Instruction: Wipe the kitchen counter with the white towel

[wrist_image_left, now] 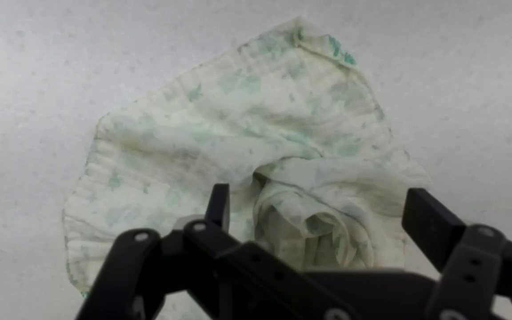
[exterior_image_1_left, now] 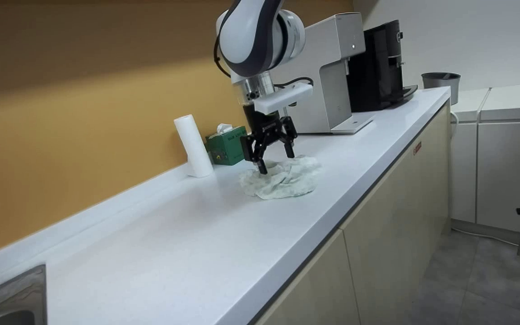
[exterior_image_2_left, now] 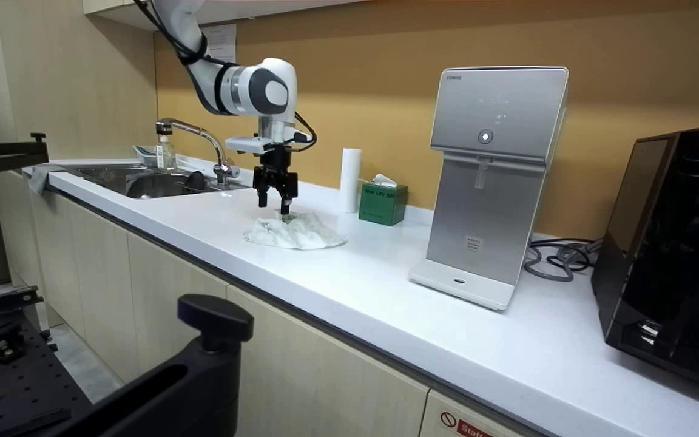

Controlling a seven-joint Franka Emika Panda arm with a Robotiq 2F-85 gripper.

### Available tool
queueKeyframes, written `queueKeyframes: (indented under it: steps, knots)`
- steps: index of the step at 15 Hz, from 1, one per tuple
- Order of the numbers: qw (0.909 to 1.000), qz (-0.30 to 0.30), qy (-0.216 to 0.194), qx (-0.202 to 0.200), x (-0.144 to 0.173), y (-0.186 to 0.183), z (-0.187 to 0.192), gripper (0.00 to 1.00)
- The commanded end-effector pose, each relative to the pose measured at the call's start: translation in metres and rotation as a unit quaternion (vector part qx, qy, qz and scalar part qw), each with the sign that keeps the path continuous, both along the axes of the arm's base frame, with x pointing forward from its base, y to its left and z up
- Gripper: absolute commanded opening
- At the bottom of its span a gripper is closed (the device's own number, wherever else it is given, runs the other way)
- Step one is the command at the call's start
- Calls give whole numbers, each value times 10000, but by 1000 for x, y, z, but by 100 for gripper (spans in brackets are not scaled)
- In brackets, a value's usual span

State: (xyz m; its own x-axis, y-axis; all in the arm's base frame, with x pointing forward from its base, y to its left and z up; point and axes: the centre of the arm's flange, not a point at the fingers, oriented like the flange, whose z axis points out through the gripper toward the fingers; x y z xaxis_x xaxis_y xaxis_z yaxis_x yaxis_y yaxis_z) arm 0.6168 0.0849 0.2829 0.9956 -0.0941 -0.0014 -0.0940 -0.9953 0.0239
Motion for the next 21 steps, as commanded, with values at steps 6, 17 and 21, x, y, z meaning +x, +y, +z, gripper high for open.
queueKeyframes:
  steps: [6, 17, 21]
  knots:
    - [9992, -393, 35, -19, 33, -16, -21, 100]
    - [9960, -801, -144, 376, 37, 7, -45, 10]
    - [9957, -770, -137, 487, 26, -1, -28, 0]
